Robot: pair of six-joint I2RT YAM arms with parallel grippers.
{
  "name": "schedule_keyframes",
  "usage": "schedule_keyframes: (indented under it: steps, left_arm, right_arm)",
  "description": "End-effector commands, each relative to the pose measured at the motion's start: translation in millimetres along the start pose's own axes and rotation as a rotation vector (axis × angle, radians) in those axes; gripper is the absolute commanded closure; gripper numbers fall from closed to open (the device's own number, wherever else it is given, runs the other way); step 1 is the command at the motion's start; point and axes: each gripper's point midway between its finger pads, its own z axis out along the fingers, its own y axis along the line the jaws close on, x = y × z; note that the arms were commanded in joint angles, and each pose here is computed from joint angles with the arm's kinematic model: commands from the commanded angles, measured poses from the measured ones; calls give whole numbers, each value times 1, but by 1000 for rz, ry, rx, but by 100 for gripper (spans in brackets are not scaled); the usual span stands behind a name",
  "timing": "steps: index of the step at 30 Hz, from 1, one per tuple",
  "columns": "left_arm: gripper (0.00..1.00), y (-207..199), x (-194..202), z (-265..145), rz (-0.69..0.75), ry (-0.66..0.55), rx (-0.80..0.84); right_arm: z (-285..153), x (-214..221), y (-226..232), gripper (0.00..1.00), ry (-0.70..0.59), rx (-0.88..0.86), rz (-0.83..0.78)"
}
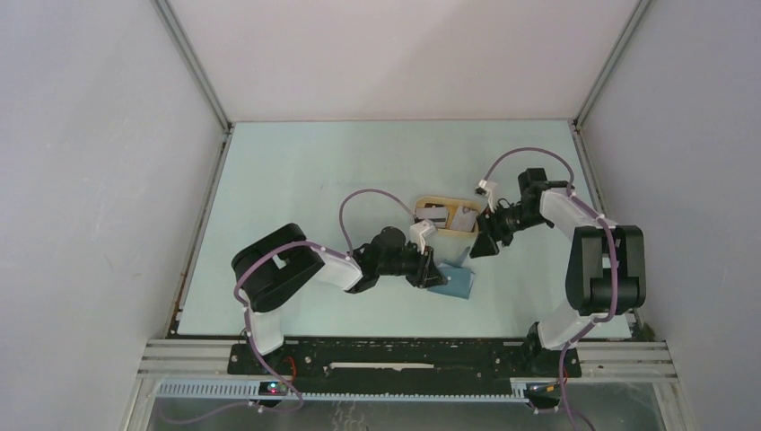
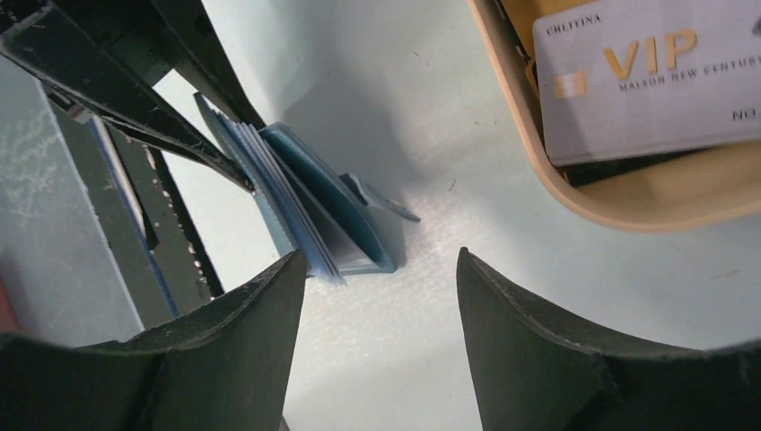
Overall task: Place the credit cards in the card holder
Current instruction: Reset both arms
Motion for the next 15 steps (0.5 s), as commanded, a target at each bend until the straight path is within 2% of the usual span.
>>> schedule_keyframes:
  steps: [1, 8, 15]
  left_arm:
    - [83, -9, 5, 4, 33, 45, 38]
    - [83, -7, 6, 4, 28, 46, 36]
    - [84, -8, 7, 3, 27, 50, 40]
  right_arm:
    - [3, -17, -3, 29, 39, 51, -223]
    - [1, -24, 22, 26, 82, 6, -670]
    - [-7, -25, 22, 20, 113, -20, -974]
